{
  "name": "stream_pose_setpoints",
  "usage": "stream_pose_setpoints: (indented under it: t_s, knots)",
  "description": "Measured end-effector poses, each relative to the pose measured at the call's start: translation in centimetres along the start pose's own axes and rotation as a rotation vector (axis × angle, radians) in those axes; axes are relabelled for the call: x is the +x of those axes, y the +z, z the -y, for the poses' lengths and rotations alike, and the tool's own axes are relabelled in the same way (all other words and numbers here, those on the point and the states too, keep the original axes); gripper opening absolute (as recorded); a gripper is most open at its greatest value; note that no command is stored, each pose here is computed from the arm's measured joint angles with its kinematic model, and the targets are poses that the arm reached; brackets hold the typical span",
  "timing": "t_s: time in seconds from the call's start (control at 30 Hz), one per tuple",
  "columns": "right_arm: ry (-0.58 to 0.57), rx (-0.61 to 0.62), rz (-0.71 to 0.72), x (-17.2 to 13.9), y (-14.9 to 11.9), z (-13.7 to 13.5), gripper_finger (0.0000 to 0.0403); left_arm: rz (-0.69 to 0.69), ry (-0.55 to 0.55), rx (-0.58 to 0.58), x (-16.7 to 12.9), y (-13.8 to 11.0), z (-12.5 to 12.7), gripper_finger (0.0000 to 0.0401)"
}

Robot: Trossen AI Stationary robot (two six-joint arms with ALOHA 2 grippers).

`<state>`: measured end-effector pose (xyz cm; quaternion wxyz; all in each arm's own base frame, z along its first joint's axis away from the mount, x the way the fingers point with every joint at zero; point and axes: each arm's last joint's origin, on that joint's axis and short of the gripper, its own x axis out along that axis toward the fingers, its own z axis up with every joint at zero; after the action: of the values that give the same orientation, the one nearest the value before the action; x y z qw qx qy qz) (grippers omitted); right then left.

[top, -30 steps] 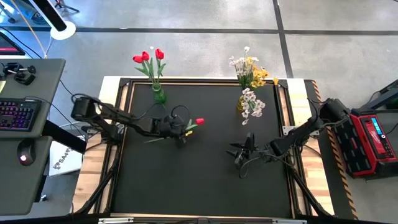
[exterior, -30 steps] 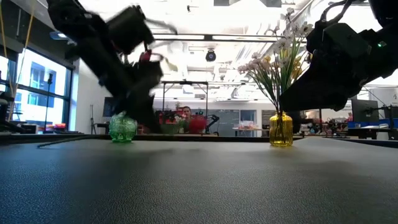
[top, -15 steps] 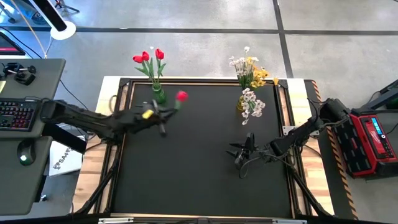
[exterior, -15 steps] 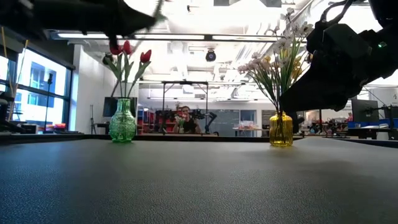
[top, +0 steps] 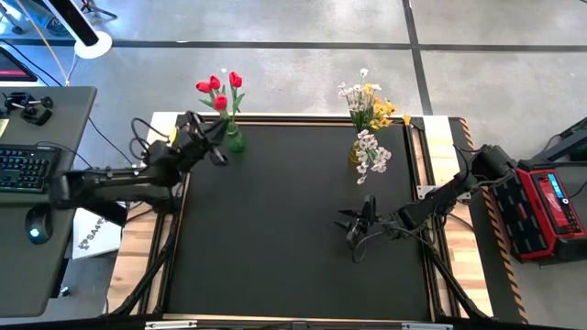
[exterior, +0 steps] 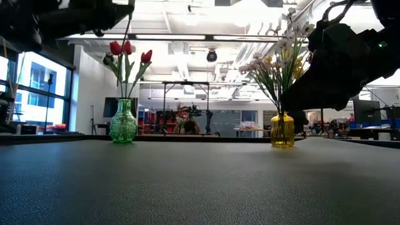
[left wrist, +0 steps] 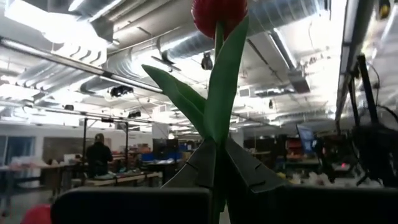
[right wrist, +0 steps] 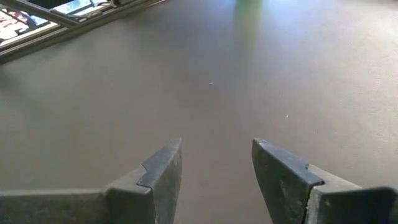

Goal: Sort flowers into vase by color
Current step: Put the red tulip into the green flower vase

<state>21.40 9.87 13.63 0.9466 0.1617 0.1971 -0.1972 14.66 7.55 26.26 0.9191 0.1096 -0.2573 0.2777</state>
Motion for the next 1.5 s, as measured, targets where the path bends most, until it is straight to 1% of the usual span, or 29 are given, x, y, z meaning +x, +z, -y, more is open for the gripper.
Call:
stream_pose_setpoints:
  t_s: [0.2,0.37,0.5,0.6,0.83,1.13,1.3,1.4,1.5]
  knots:
    - [-0.002,0.003,0.002,0.0,0.0,0.0,0.0183,0.024,0.028,-0.072,0.1,-0.3,-4.0,0.0000]
    - [-0.009,0.007,0.004,0.1,0.1,0.1,0.0183,0.024,0.008,-0.155,0.1,-1.0,-5.7,0.0000]
    - [-0.022,0.020,0.012,0.4,0.3,0.4,0.0183,0.022,-0.009,-0.201,0.3,-2.0,-6.1,0.0000]
    - [-0.018,0.029,0.010,0.5,0.5,0.4,0.0183,0.031,-0.011,-0.208,0.5,-2.6,-6.2,0.0000]
    - [-0.005,0.031,-0.004,0.6,0.5,0.5,0.0183,-0.011,0.013,-0.235,0.6,-3.9,-6.6,0.0000]
    - [-0.004,0.031,-0.005,0.6,0.5,0.5,0.0183,-0.017,0.050,-0.264,0.4,-4.0,-7.3,0.0000]
    - [-0.004,0.030,-0.005,0.6,0.5,0.5,0.0183,-0.021,0.075,-0.349,0.3,-4.0,-7.8,0.0000]
    - [-0.003,0.030,-0.005,0.6,0.5,0.5,0.0183,-0.046,0.102,-0.378,0.2,-4.3,-8.2,0.0000]
    - [-0.003,0.030,-0.005,0.6,0.5,0.4,0.0183,-0.100,0.130,-0.382,0.1,-4.9,-8.4,0.0000]
